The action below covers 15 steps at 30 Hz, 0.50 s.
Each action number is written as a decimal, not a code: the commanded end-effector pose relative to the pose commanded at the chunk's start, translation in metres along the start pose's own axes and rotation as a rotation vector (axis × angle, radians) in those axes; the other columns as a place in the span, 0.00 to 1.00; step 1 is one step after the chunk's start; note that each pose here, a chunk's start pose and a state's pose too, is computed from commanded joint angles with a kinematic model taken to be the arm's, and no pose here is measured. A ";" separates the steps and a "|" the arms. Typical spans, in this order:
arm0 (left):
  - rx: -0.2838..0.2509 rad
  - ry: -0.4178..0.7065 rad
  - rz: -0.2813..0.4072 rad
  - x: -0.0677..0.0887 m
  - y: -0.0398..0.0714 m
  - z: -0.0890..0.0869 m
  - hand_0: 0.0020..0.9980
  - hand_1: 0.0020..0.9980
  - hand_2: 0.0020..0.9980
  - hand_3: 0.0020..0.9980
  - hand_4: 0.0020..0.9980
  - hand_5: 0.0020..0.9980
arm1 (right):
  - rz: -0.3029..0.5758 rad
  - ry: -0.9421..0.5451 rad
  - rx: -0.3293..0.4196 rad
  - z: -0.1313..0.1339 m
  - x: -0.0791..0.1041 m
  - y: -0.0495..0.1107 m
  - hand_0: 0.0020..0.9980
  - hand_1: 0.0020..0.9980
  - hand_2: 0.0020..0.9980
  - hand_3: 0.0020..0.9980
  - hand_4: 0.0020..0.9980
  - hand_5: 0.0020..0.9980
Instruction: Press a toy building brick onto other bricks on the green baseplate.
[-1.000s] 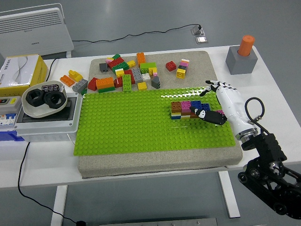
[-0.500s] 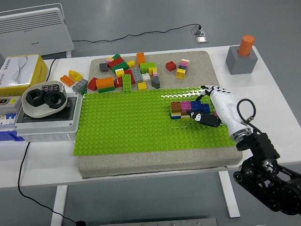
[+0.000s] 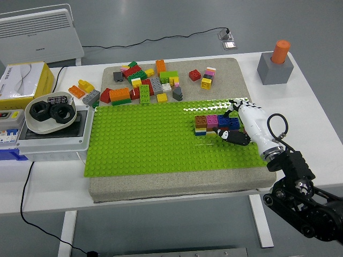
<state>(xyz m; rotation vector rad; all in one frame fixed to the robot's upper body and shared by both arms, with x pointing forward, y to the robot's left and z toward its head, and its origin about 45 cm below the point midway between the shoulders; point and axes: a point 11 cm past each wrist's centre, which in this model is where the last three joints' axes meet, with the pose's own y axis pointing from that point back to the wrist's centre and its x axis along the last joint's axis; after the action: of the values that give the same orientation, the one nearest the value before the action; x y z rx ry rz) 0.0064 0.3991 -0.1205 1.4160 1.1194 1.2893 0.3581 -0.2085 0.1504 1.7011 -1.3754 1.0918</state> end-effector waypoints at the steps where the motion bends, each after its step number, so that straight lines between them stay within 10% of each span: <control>1: 0.000 0.000 0.000 0.000 0.000 0.000 0.72 0.41 0.56 0.77 0.96 1.00 | -0.001 0.000 -0.001 0.000 0.000 0.000 0.80 0.87 0.87 0.55 0.84 0.50; 15: -0.002 0.000 0.001 0.001 0.000 0.001 0.72 0.41 0.56 0.77 0.96 1.00 | -0.009 0.005 -0.015 0.003 -0.004 -0.003 0.80 0.87 0.87 0.55 0.84 0.50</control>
<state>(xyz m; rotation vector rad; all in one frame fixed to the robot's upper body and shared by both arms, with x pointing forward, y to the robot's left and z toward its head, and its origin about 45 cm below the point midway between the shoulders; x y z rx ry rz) 0.0073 0.3996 -0.1203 1.4150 1.1172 1.2907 0.3614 -0.2092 0.1454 1.6919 -1.3681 1.0773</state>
